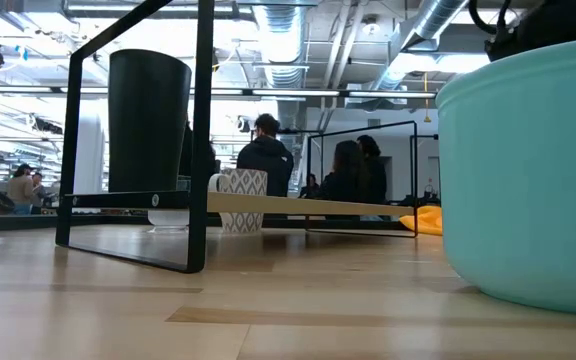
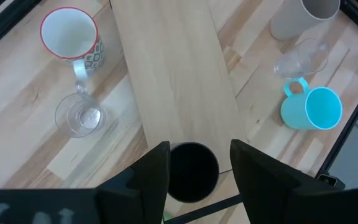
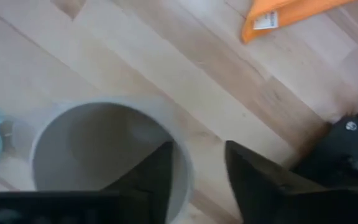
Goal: Stack small to large cups/mugs on shelf
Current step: Put the white cup on the shelf
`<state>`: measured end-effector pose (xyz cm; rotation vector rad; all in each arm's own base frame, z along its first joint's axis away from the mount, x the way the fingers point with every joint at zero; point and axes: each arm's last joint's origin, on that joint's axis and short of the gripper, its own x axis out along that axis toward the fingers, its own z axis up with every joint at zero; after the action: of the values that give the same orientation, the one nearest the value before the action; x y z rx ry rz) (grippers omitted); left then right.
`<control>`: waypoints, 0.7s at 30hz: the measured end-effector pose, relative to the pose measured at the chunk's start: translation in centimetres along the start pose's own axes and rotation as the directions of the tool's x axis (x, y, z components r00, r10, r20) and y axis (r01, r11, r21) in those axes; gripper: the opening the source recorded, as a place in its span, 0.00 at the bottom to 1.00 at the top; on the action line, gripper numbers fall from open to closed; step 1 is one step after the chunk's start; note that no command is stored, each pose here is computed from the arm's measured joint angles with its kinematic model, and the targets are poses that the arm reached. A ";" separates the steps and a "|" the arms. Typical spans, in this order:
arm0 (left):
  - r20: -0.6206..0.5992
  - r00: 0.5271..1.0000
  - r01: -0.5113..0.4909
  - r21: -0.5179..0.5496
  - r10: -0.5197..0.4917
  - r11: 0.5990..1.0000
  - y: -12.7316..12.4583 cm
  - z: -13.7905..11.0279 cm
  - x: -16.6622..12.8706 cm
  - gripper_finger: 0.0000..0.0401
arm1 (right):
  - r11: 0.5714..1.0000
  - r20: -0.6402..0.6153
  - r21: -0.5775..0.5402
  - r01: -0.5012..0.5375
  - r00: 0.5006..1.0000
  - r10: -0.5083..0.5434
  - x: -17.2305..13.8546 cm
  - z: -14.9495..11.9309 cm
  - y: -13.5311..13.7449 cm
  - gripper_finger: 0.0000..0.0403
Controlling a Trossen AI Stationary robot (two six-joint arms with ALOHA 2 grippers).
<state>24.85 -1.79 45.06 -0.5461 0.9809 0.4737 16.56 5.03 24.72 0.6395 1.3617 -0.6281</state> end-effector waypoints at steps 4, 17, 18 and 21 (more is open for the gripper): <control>-0.002 1.000 0.002 0.003 -0.002 1.000 0.0 0.0 0.0 0.40 | 1.000 0.002 0.016 0.013 1.000 -0.013 0.0 0.0 -0.1 0.26; -0.011 1.000 0.013 0.027 -0.012 1.000 0.0 0.0 0.0 0.40 | 1.000 -0.003 0.017 -0.015 1.000 0.015 -0.8 0.1 0.1 0.01; -0.015 1.000 0.018 0.028 -0.017 0.999 0.0 -0.1 0.0 0.40 | 1.000 0.004 0.020 -0.022 1.000 0.022 -1.3 0.2 0.2 0.01; -0.018 0.999 0.031 0.037 -0.030 0.999 0.1 -0.2 -0.3 0.40 | 0.999 0.035 0.031 -0.034 0.999 0.033 -3.3 0.7 0.3 0.01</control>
<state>24.59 -1.87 45.22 -0.5316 0.9950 0.4235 16.86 4.86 28.10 0.6722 1.3090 -0.6320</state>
